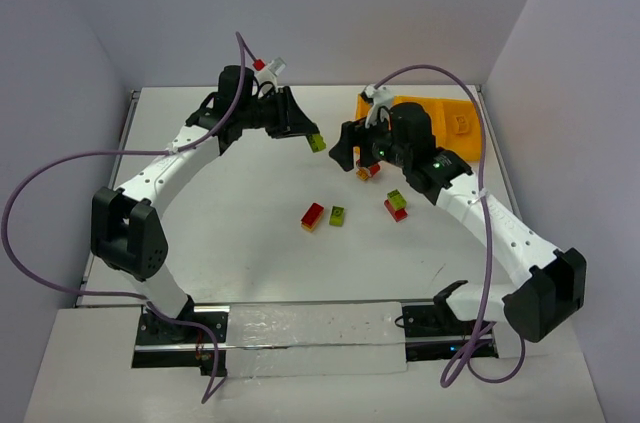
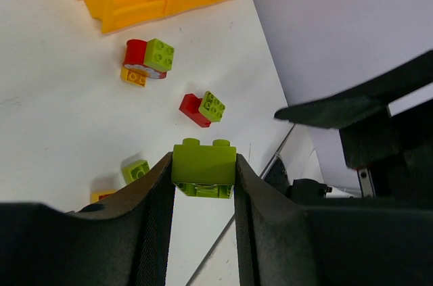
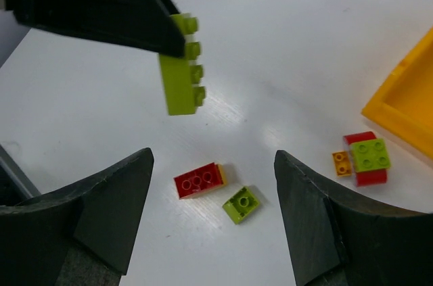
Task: Sort the legos into containers by color
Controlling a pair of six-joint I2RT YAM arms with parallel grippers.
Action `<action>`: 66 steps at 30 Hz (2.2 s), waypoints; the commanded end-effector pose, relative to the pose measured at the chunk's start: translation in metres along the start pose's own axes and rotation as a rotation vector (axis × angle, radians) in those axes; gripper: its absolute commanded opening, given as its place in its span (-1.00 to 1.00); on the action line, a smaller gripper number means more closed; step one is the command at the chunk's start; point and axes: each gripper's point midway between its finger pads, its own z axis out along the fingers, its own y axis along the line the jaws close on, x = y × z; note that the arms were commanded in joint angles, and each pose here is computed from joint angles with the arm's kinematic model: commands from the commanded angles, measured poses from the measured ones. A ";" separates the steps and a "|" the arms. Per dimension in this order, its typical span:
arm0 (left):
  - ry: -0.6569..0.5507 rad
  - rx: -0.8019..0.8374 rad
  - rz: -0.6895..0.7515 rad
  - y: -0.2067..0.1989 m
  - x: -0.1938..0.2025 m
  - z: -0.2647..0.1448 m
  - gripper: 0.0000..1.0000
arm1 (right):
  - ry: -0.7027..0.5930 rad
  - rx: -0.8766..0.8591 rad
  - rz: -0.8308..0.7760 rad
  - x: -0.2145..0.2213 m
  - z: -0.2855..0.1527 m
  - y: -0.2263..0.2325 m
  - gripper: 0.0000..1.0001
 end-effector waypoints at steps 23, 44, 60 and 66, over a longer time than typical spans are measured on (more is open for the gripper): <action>-0.057 0.002 0.020 -0.014 -0.011 -0.010 -0.99 | -0.090 -0.058 -0.008 -0.024 0.053 0.043 -0.97; -0.092 -0.119 0.033 0.007 -0.020 -0.022 0.99 | 0.027 0.544 0.314 0.034 0.006 -0.150 -1.00; -0.088 -0.157 0.036 0.011 -0.016 -0.030 0.99 | 0.143 0.893 0.378 0.044 0.018 -0.297 -0.76; -0.094 -0.163 0.041 0.009 -0.016 -0.035 0.99 | 0.154 0.924 0.364 0.031 0.027 -0.319 0.21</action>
